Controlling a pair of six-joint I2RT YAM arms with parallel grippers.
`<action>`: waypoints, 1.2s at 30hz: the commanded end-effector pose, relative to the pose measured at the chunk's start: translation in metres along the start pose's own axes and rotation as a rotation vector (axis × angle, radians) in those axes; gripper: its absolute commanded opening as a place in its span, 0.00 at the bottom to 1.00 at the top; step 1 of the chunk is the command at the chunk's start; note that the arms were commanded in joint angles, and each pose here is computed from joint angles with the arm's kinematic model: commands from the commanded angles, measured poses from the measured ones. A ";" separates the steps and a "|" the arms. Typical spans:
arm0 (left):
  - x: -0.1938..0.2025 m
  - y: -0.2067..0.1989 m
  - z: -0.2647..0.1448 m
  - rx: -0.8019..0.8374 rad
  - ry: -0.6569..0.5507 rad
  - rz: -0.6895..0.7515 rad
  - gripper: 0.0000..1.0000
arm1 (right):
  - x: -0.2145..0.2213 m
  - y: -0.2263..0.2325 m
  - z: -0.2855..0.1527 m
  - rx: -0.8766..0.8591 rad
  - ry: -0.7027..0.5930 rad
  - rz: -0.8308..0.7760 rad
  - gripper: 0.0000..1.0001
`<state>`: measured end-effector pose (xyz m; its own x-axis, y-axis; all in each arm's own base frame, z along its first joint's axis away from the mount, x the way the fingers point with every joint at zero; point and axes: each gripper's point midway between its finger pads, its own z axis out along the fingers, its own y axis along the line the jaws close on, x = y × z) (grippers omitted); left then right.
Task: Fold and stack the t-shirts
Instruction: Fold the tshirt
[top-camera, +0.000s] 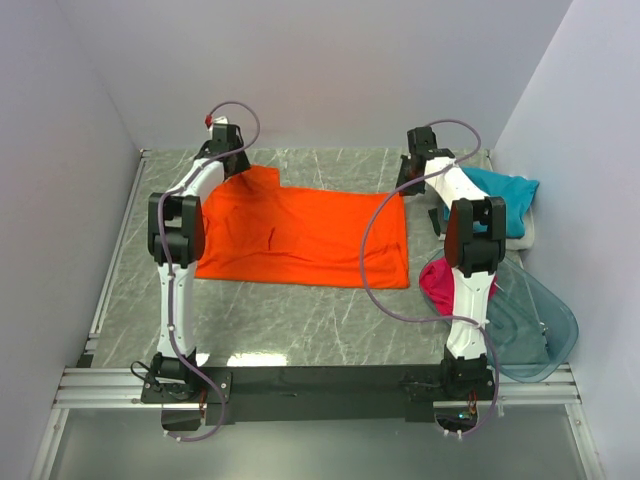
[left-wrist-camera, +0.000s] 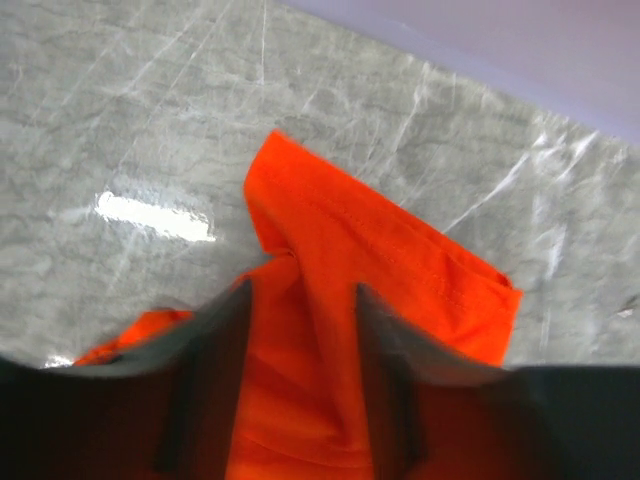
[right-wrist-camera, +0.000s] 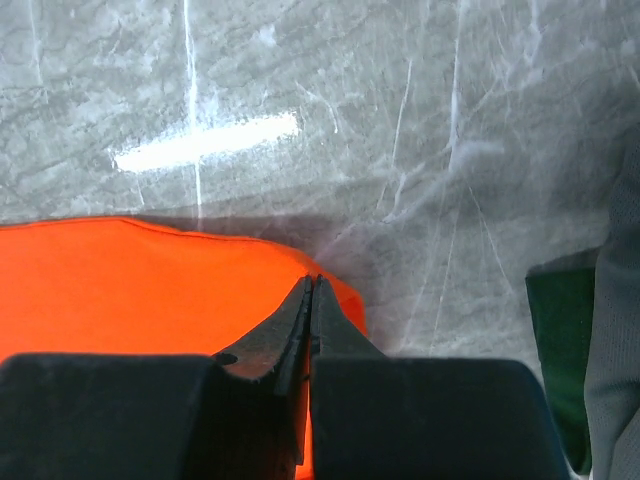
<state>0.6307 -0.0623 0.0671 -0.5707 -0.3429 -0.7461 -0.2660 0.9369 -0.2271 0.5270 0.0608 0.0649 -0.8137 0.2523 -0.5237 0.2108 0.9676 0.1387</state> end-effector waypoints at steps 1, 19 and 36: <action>-0.056 -0.031 -0.044 0.039 -0.156 0.004 0.55 | -0.022 0.002 -0.017 -0.016 -0.064 -0.012 0.00; -0.009 -0.104 -0.001 0.144 -0.106 0.101 0.67 | -0.008 0.012 -0.022 -0.091 -0.058 -0.016 0.00; 0.018 -0.093 0.022 0.108 -0.049 0.123 0.71 | 0.004 0.020 -0.029 -0.152 -0.050 -0.007 0.00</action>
<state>0.6545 -0.1502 0.0547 -0.5740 -0.2297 -0.7860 -0.1232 0.9731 -0.1944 0.5045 0.0776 0.0524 -0.8354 0.2399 -0.4945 0.1458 0.9642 0.2214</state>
